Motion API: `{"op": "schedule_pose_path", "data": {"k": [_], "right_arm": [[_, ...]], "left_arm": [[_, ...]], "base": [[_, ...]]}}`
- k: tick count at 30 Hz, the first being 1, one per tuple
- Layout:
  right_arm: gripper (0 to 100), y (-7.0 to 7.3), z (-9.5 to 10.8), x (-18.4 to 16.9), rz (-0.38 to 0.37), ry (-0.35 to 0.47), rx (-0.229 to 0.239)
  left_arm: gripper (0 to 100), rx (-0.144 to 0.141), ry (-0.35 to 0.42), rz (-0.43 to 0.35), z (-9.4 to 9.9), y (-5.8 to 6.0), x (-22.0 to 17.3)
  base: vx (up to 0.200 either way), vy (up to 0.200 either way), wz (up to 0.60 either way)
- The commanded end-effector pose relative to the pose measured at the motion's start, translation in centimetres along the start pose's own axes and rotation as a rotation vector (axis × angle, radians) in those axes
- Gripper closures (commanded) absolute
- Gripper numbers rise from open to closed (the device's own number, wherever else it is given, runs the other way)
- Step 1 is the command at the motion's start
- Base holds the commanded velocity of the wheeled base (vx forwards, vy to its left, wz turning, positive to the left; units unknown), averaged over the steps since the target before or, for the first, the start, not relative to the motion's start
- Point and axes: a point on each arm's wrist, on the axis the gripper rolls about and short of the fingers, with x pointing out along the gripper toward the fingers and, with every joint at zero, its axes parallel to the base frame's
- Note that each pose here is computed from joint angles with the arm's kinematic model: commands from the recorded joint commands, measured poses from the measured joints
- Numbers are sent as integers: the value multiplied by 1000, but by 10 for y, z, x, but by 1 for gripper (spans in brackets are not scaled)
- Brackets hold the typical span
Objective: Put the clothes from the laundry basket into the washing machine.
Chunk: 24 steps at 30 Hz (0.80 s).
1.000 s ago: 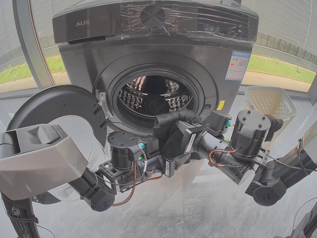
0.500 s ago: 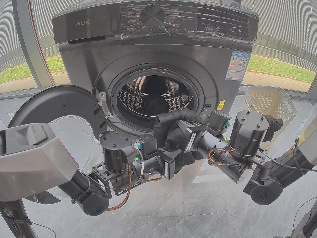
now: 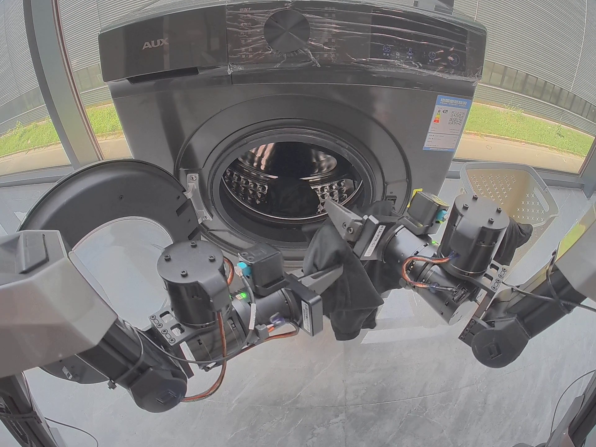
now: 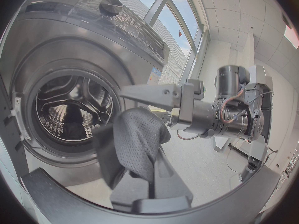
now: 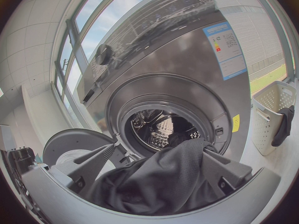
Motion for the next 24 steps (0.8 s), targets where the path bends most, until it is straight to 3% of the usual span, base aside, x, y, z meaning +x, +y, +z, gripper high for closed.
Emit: {"op": "schedule_pose_path", "data": {"k": [1,5,10,17,24], "right_arm": [[0,-17,5,3,-54,-24,24],[0,-17,3,-2,-34,-37,72],[0,-18,-14,-13,-43,39,68],[0,-29,-42,-37,-74,168,22],[0,-40,-65,-55,-64,291,-76]], "left_arm": [[100,6,-47,45,14,12,-5],[100,11,-81,72,24,19,-11],[100,0,-119,75,35,19,-16],[100,5,-155,127,44,30,-17],[100,10,-210,156,60,33,-18]], "base": [[0,0,0],[0,0,0],[0,0,0],[0,0,0],[0,0,0]]}}
